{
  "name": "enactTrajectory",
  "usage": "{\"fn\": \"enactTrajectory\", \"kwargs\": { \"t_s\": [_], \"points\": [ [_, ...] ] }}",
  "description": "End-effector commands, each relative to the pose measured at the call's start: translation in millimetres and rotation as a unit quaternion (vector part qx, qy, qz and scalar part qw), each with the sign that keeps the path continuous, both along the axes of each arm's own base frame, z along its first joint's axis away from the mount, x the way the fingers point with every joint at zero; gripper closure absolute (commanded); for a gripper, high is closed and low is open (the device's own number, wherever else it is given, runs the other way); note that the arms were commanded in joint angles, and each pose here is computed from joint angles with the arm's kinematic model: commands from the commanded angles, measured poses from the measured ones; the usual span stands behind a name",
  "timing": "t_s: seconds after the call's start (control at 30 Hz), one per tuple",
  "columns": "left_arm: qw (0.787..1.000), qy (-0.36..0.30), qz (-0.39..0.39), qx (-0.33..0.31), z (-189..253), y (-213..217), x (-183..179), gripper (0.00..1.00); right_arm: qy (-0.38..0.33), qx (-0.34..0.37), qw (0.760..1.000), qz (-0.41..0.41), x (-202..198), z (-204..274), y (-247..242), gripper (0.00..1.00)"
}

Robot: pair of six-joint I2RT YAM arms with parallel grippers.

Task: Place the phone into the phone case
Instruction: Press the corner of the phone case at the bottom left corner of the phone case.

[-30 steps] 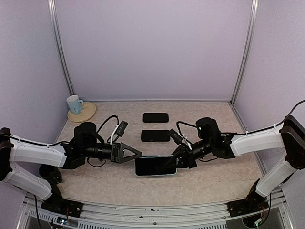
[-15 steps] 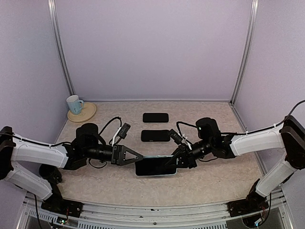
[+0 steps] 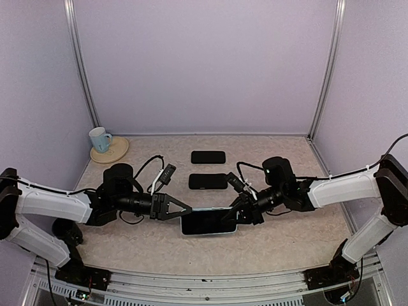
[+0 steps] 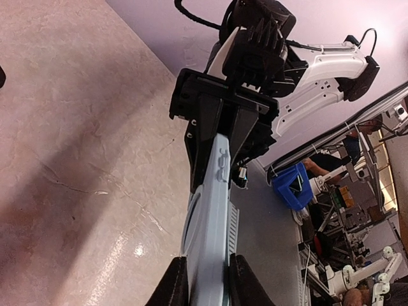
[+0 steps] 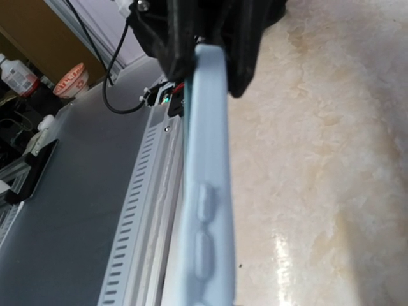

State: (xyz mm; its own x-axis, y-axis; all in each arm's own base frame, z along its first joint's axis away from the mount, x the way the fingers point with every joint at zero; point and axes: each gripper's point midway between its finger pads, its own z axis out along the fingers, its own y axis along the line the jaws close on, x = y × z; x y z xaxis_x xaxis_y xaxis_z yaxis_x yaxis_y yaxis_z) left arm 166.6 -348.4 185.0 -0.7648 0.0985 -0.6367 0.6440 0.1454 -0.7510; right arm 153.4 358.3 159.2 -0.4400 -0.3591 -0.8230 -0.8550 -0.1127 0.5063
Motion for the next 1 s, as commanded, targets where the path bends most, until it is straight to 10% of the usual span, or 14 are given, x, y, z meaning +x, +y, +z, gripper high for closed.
{"fn": "enactTrajectory", "kwargs": {
  "t_s": [0.0, 0.33, 0.8, 0.97],
  "points": [
    [1.000, -0.022, -0.014, -0.016, 18.4, -7.0, -0.5, 0.80, -0.020, 0.010, 0.999, -0.029, 16.6, 12.6, -0.9, 1.00],
    [0.998, -0.042, 0.039, 0.011, 19.3, -2.3, 16.9, 1.00, 0.028, -0.030, 0.995, -0.094, 50.5, 0.0, -8.1, 1.00],
    [0.996, -0.022, -0.010, -0.088, 54.7, 14.7, 0.3, 1.00, 0.012, -0.021, 0.995, -0.095, 49.3, -3.9, -18.1, 1.00],
    [0.996, -0.022, 0.006, -0.081, 52.8, 16.2, 5.5, 0.53, 0.007, -0.011, 0.995, -0.097, 49.5, 3.0, -19.5, 1.00]
  ]
}}
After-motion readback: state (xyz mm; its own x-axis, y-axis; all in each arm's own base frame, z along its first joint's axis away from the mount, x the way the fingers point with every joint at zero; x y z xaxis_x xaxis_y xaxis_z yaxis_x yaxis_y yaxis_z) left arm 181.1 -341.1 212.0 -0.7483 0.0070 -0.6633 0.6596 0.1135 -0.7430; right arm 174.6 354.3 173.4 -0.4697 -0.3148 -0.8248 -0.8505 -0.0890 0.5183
